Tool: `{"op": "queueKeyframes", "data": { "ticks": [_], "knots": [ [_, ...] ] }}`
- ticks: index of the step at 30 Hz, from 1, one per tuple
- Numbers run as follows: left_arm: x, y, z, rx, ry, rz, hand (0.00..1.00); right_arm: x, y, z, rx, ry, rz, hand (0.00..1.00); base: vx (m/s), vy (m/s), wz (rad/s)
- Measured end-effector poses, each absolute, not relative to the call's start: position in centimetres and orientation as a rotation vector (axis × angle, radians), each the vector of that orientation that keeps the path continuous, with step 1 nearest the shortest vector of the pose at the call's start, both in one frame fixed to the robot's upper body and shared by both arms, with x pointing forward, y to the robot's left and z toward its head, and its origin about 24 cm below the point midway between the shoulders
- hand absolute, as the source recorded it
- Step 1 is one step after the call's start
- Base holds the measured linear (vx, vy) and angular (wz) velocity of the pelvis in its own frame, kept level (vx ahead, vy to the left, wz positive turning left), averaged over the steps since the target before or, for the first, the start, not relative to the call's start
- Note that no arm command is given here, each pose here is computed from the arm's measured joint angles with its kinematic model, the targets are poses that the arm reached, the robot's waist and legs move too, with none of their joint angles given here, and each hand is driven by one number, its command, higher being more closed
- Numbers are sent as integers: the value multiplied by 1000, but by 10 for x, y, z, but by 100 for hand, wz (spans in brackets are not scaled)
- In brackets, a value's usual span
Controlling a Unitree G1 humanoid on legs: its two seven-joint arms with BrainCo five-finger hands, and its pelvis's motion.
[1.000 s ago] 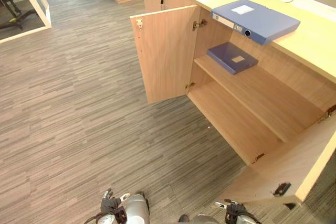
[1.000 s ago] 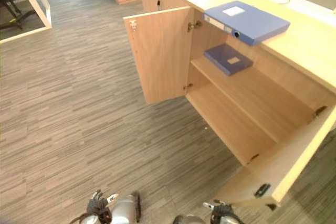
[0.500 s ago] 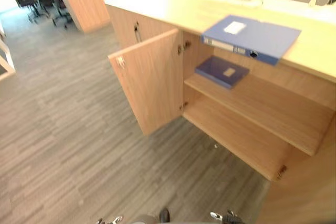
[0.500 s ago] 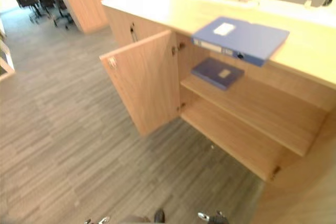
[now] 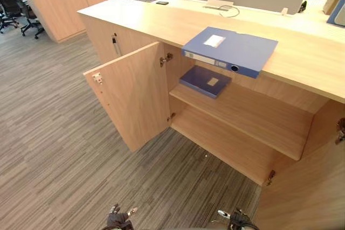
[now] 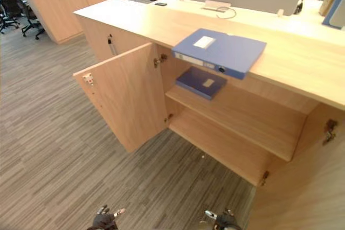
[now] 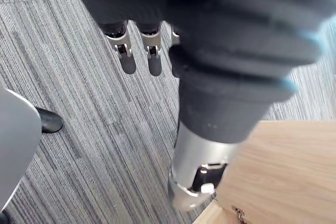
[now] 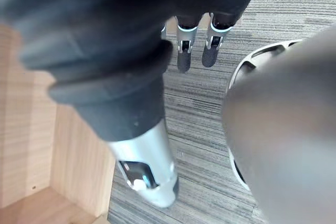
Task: Walk over to the cabinet, pick up the folder, carry it to the office cabinet, place the folder inside the office cabinet, then close the office cabinet door
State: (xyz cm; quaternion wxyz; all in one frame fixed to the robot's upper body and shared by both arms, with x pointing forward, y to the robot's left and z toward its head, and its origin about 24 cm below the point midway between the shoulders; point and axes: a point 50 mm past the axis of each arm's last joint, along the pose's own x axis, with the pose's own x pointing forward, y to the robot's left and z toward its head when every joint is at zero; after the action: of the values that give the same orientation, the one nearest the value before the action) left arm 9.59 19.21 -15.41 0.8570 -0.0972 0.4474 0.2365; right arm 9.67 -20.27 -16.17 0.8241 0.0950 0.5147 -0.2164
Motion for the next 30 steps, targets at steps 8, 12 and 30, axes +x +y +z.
{"op": "queueKeyframes", "data": {
  "ticks": [8,12,30],
  "knots": [
    [94,190,-156,-114,969,352,0,95,-197,-164,172,1126,-403,0,67,-54,-12],
    [94,197,-155,-137,964,390,0,94,-193,-165,178,1132,-387,0,74,47,-28],
    [56,233,-156,-207,1012,712,0,84,-178,-169,217,1170,-401,0,169,198,-35]
  ]
}}
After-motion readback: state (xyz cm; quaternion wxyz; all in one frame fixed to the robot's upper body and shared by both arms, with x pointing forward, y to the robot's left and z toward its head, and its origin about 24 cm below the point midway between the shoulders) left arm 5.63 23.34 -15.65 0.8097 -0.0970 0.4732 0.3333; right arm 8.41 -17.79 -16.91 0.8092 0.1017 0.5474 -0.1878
